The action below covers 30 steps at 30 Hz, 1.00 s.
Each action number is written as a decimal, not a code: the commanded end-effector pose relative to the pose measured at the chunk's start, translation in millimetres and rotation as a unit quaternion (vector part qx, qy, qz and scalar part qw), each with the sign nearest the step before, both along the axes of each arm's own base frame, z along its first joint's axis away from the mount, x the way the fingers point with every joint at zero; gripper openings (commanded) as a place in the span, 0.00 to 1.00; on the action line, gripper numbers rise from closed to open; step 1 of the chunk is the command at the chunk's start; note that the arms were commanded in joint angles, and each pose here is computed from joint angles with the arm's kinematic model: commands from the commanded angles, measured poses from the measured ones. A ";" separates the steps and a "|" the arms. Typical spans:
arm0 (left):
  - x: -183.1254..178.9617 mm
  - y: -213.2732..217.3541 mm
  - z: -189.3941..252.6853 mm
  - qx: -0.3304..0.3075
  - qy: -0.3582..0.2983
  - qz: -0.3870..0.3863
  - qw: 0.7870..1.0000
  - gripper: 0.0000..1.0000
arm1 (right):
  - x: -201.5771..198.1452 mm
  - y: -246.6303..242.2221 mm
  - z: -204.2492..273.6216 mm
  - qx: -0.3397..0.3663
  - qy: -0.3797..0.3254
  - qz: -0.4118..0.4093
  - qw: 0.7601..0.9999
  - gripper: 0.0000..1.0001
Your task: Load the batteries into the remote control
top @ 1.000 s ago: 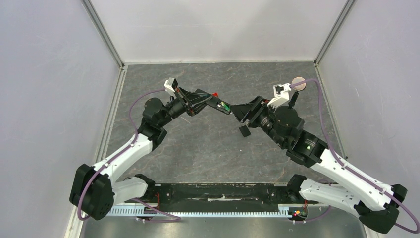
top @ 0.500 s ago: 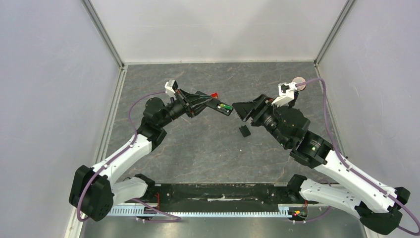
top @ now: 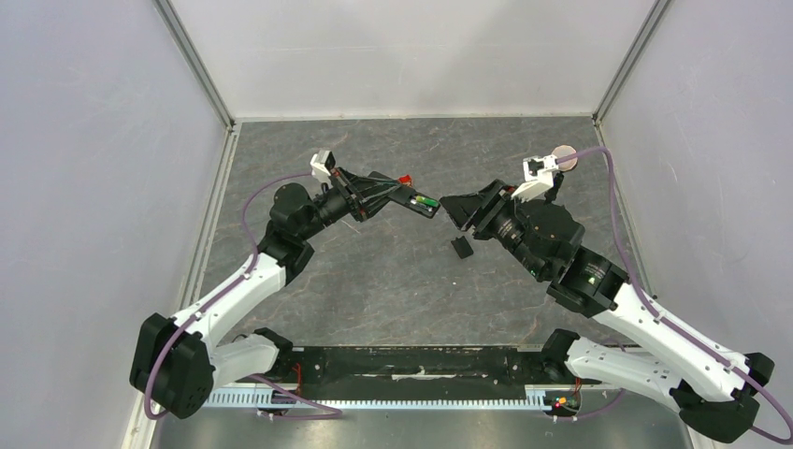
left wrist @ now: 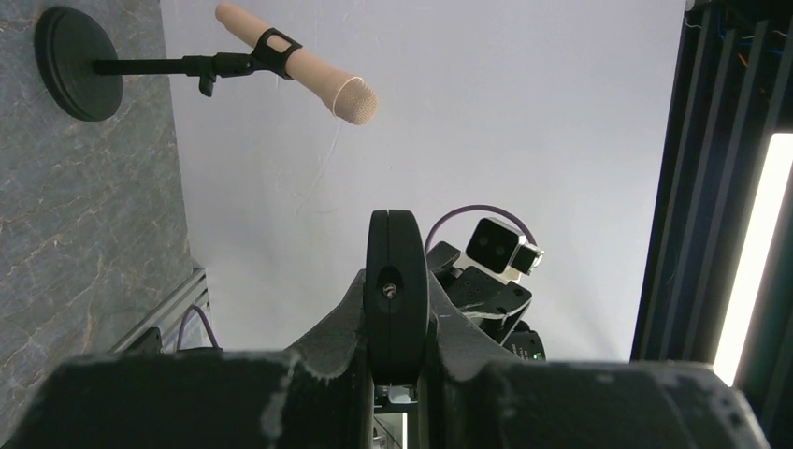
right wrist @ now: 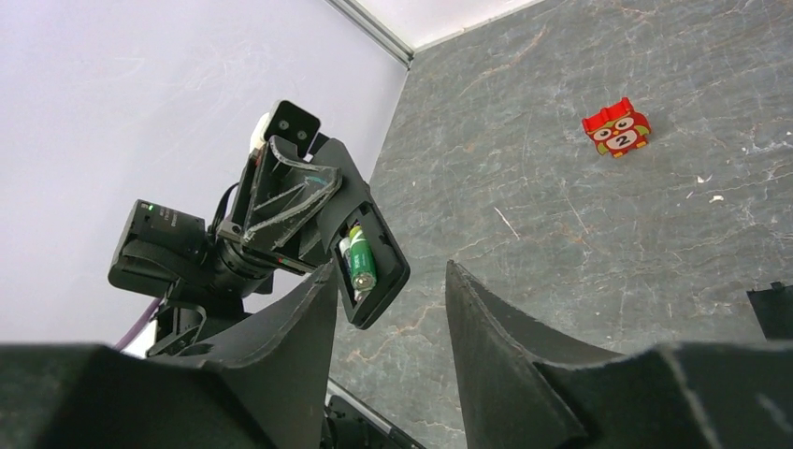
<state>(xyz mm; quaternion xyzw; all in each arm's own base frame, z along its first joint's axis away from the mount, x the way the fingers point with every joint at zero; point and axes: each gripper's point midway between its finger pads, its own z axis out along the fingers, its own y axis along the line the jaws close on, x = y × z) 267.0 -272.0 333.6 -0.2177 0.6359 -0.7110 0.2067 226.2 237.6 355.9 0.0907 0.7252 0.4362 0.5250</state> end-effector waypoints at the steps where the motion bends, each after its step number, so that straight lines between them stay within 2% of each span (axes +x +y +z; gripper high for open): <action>1: -6.7 6.0 36.0 -0.026 -0.043 0.005 0.999 0.02 | 0.2 4.0 1.2 0.001 -0.005 0.008 1.000 0.47; 20: -11.6 6.1 41.5 -0.029 -0.052 -0.003 0.998 0.02 | 2.4 19.4 -11.9 -0.013 0.009 0.031 0.999 0.41; 30: -19.2 2.0 50.1 -0.016 -0.084 -0.025 0.996 0.02 | 6.9 22.0 -18.7 -0.023 0.022 0.025 0.999 0.38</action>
